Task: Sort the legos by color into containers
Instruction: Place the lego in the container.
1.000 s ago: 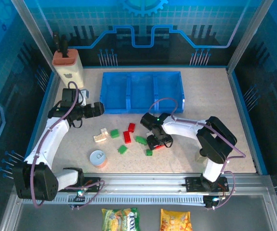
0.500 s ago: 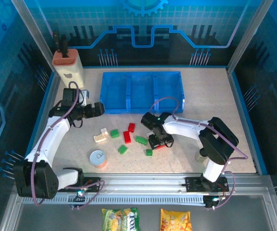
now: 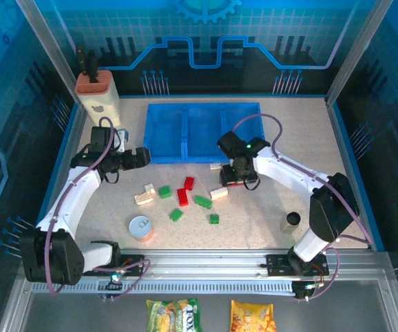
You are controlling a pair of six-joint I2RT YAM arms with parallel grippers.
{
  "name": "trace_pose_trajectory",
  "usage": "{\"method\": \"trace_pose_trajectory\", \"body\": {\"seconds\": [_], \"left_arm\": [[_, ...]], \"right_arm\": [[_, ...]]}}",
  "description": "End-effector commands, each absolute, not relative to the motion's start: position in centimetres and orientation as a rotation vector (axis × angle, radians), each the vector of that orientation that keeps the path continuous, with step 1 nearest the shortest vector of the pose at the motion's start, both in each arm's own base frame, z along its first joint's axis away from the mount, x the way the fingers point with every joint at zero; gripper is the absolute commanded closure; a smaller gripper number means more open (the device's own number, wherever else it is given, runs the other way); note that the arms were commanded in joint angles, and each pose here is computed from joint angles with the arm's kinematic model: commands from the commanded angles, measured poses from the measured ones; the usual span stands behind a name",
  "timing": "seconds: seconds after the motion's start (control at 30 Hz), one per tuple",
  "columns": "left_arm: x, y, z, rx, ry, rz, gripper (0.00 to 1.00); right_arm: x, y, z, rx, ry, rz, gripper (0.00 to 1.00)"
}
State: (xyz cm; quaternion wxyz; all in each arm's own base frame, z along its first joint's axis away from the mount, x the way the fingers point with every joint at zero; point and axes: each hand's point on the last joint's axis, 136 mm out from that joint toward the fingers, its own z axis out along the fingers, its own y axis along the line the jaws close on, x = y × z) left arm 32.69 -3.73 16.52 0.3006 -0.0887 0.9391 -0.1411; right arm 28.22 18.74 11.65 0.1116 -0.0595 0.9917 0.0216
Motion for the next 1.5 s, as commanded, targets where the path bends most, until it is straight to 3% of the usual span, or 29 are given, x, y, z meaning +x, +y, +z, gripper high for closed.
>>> {"method": "trace_pose_trajectory", "body": {"seconds": [0.0,0.33,0.8,1.13,1.47], "left_arm": [[32.7,-3.7,16.6,-0.198,2.489,-0.363,0.01],[32.6,-3.9,16.9,-0.193,2.475,-0.373,0.01],[32.7,-3.9,16.8,-0.189,2.477,-0.373,0.01],[32.7,-3.8,16.6,-0.187,2.484,-0.363,0.01],[32.7,-3.7,16.7,-0.185,2.483,-0.358,0.01]], "right_arm": [[30.4,17.3,13.0,-0.15,2.893,0.015,0.39],[37.5,15.3,13.6,-0.117,2.842,0.007,0.4],[44.8,14.7,8.2,-0.077,2.918,0.034,0.41],[46.7,13.9,4.7,-0.055,2.963,0.047,0.4],[47.1,13.9,4.7,-0.062,2.956,0.049,0.32]]}}
